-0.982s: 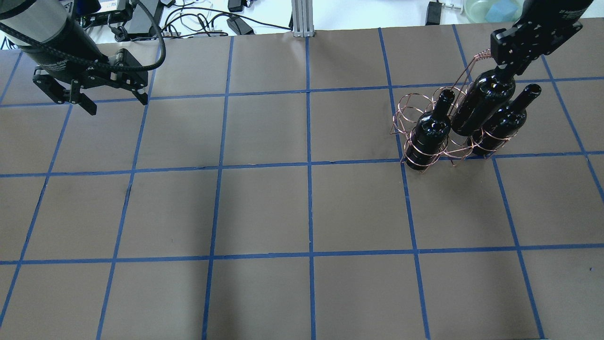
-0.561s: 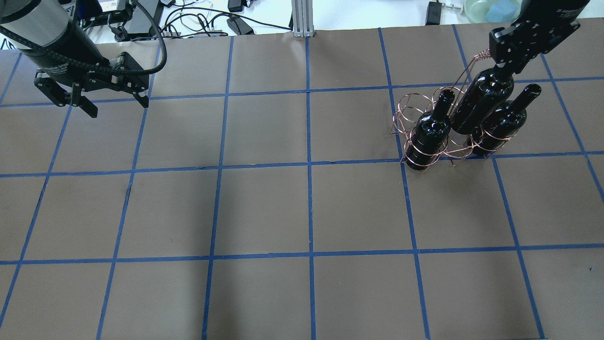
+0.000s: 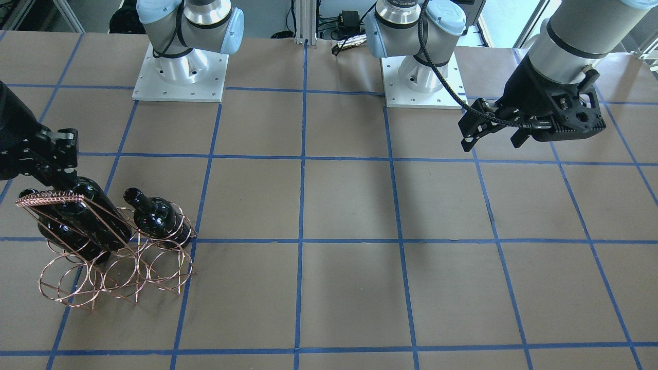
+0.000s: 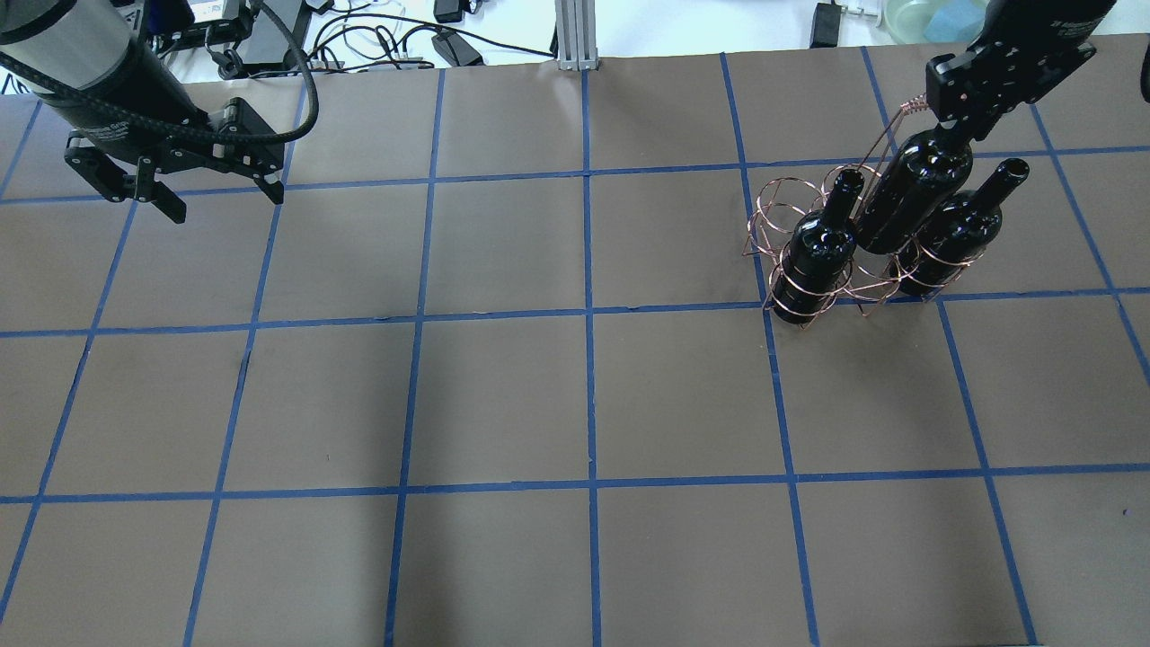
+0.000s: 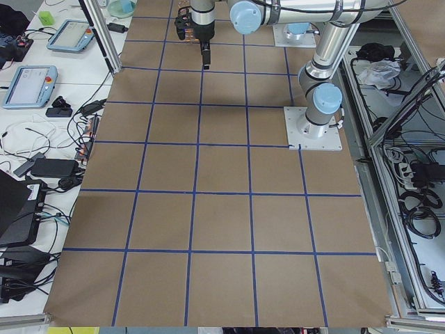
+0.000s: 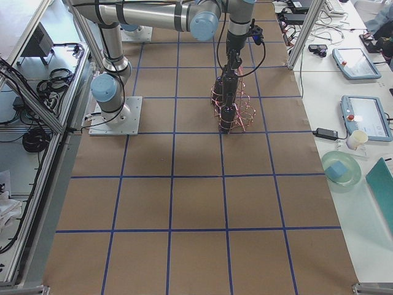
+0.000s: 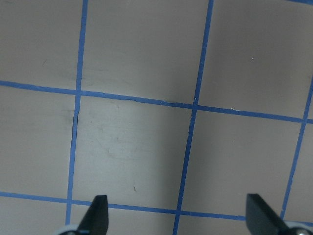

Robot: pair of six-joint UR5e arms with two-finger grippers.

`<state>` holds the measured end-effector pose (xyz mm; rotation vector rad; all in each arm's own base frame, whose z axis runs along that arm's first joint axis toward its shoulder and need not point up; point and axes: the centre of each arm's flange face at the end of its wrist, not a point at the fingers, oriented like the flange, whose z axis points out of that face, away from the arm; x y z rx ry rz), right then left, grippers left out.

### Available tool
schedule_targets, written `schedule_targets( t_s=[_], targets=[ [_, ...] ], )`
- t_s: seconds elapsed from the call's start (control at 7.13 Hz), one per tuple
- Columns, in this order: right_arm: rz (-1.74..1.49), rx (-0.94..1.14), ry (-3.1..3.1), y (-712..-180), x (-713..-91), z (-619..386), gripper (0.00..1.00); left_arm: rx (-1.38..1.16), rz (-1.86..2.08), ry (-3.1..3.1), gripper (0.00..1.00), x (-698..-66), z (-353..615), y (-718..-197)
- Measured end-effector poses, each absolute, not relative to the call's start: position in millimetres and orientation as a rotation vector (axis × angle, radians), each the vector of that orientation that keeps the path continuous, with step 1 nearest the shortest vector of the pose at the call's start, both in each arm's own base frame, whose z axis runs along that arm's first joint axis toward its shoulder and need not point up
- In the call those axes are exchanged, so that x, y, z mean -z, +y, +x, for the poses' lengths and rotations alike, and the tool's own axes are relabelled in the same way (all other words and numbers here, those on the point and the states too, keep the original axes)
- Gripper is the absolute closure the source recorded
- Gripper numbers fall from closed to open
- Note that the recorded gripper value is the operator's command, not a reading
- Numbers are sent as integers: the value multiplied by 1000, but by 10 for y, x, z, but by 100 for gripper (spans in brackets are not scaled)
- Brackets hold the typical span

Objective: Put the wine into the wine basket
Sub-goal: 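Lower the bottle into the middle slot of the copper basket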

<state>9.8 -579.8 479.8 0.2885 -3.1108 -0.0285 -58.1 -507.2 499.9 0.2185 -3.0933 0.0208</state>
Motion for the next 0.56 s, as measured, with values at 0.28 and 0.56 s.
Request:
schedule_targets(
  t_s=[0.28, 0.56],
  targets=[
    [287, 39, -3105, -5794, -4791, 94, 100, -43, 186, -3090, 0, -5102, -706, -4977],
    [285, 63, -3095, -5763, -4801, 85, 100, -63, 116, -3093, 0, -5184, -939, -4877]
  ],
)
